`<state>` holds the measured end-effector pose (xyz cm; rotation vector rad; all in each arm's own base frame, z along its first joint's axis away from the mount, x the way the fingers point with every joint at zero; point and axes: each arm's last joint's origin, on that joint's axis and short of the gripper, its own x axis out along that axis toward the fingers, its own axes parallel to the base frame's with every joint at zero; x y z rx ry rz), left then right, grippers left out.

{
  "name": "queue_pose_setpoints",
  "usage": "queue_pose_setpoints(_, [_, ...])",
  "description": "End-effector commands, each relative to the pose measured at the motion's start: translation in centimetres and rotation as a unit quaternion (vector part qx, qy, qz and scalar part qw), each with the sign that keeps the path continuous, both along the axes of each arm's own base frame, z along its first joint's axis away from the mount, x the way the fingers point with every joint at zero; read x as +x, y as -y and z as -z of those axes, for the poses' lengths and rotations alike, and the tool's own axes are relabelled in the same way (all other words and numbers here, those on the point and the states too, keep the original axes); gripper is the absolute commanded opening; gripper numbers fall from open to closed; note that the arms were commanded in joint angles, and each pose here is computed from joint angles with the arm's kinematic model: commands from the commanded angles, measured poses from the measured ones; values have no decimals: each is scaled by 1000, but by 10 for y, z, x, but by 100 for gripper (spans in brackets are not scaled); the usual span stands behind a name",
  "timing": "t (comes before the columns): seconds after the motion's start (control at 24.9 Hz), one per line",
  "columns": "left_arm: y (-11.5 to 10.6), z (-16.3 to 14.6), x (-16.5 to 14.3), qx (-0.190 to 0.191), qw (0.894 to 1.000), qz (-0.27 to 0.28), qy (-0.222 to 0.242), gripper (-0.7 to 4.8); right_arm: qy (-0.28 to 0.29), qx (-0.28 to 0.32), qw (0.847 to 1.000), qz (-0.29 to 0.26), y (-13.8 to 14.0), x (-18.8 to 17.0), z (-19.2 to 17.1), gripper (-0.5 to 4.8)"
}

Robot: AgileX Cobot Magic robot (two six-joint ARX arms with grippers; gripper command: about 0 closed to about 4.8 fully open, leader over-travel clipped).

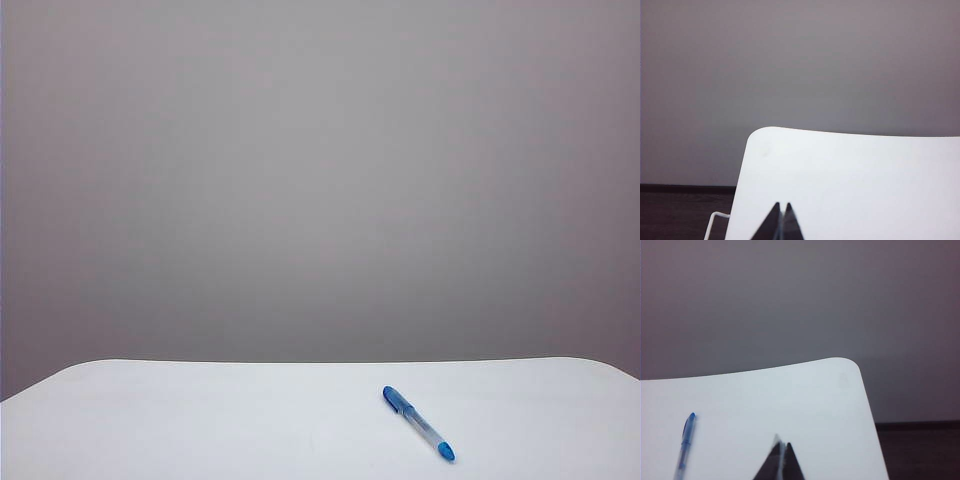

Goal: Pick up the pen and remove the cap.

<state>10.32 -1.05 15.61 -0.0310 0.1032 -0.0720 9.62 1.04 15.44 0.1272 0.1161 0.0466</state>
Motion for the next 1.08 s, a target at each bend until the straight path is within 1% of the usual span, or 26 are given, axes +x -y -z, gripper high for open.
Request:
queue_pose_setpoints(0.04, [0,0,0,0,1000,-3,-6,-6,-5,-8,1000,0,0,0,2,-1])
queue_pose_setpoints(0.24, [0,1,0,0,1000,-2,-7,-6,-9,-6,1000,-2,0,0,3,-1])
queue_pose_setpoints(0.28, [0,0,0,-13,1000,6,-8,-6,-9,9,1000,-1,0,0,3,-1])
queue_pose_setpoints(0.32, [1,-3,0,-33,999,16,-7,-6,-7,22,1000,0,0,0,3,-1])
queue_pose_setpoints(0.36, [2,-7,-1,-55,998,27,-3,-6,-4,39,999,0,0,0,2,-1])
queue_pose_setpoints(0.4, [2,-12,-1,-68,997,34,0,-6,-3,45,999,1,0,0,2,-1])
queue_pose_setpoints(0.44, [2,-21,-3,-83,996,35,-2,-6,-10,65,998,11,0,0,3,-2])
queue_pose_setpoints(0.48, [2,-29,-4,-84,996,42,-8,-6,-18,79,996,30,1,0,4,-2])
queue_pose_setpoints(0.6, [3,-45,-6,-84,995,47,-13,-6,-22,82,996,32,1,1,3,-2])
queue_pose_setpoints(0.64, [3,-59,-4,-81,996,48,-11,-6,-14,86,996,29,1,2,-3,-2])
queue_pose_setpoints(0.68, [3,-64,-3,-78,996,48,-10,-6,-11,86,996,29,1,2,-6,-2])
queue_pose_setpoints(0.72, [3,-77,1,-62,997,50,-13,-6,-6,86,996,30,1,3,-16,-2])
queue_pose_setpoints(0.76, [4,-82,4,-56,997,50,-17,-6,-5,85,996,31,1,4,-23,-2])
queue_pose_setpoints(0.8, [5,-96,12,-49,997,59,-29,-6,-3,83,996,30,0,6,-34,-2])
queue_pose_setpoints(0.84, [6,-102,16,-50,996,64,-38,-6,-1,82,996,30,0,8,-40,-2])
queue_pose_setpoints(0.88, [8,-116,25,-47,994,81,-64,-6,8,71,997,19,-1,13,-50,-1])
queue_pose_setpoints(0.92, [10,-125,33,-29,991,98,-81,-6,26,49,998,-5,-3,18,-57,-1])
queue_pose_setpoints(1.0, [11,-136,43,-6,989,114,-98,-6,56,12,997,-50,-6,25,-66,-1])
queue_pose_setpoints(1.04, [13,-146,55,11,985,124,-119,-6,78,-7,992,-99,-10,32,-74,-1])
queue_pose_setpoints(1.08, [14,-149,59,14,984,125,-126,-6,74,-3,991,-107,-11,36,-76,-1])
